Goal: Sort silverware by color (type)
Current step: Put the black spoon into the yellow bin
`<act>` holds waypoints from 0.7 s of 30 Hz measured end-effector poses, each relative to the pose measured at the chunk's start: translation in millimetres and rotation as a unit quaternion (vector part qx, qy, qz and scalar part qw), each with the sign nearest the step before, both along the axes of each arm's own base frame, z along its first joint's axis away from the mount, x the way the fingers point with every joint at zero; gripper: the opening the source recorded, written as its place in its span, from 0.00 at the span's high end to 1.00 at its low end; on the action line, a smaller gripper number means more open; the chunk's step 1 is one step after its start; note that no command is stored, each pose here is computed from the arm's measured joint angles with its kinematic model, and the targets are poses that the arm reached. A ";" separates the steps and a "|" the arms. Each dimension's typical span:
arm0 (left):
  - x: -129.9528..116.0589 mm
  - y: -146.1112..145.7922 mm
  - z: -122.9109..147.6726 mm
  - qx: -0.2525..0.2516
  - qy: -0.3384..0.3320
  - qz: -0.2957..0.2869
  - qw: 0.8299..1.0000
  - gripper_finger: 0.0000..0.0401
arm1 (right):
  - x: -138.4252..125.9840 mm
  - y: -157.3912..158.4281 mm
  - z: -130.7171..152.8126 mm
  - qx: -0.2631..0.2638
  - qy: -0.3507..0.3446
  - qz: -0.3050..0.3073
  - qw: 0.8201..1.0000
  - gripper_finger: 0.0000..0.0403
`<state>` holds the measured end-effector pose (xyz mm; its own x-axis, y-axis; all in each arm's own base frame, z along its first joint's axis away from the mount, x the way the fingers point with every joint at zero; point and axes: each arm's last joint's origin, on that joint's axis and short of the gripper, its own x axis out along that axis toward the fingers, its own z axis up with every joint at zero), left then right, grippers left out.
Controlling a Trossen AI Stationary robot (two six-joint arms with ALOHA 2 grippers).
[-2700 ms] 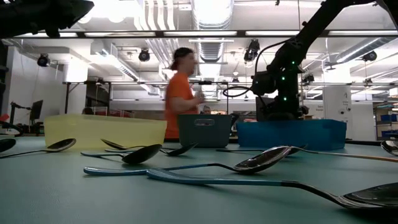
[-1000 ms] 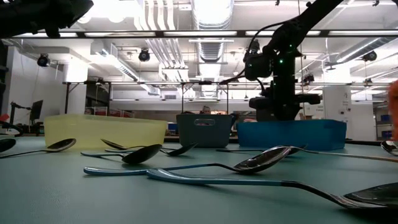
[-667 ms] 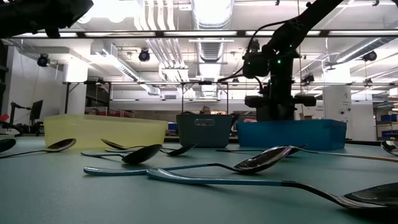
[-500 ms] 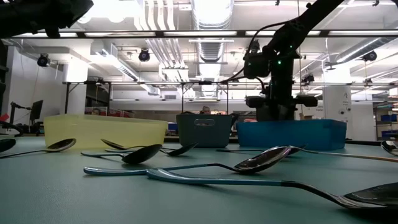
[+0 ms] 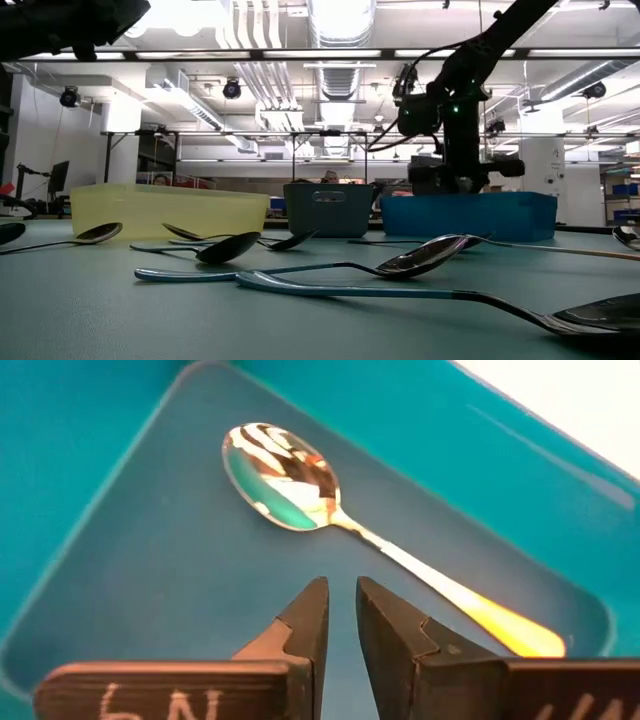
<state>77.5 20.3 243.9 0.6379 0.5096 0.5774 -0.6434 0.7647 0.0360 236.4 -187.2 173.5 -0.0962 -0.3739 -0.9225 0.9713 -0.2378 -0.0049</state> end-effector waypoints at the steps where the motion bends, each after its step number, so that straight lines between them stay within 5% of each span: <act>1: 0.0 0.0 0.0 0.000 0.000 0.000 1.000 0.91 | -0.3 0.0 -0.4 -0.003 0.002 -0.001 1.000 0.88; 21: 0.0 0.0 0.0 0.000 0.000 0.000 1.000 0.91 | -5.1 -0.9 -27.3 -0.001 0.052 -0.019 0.998 0.88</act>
<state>77.5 20.3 243.9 0.6377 0.5098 0.5774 -0.6438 0.7644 0.0361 231.3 -188.1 146.1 -0.2048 -0.3693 -0.9065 0.9561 -0.2740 -0.1044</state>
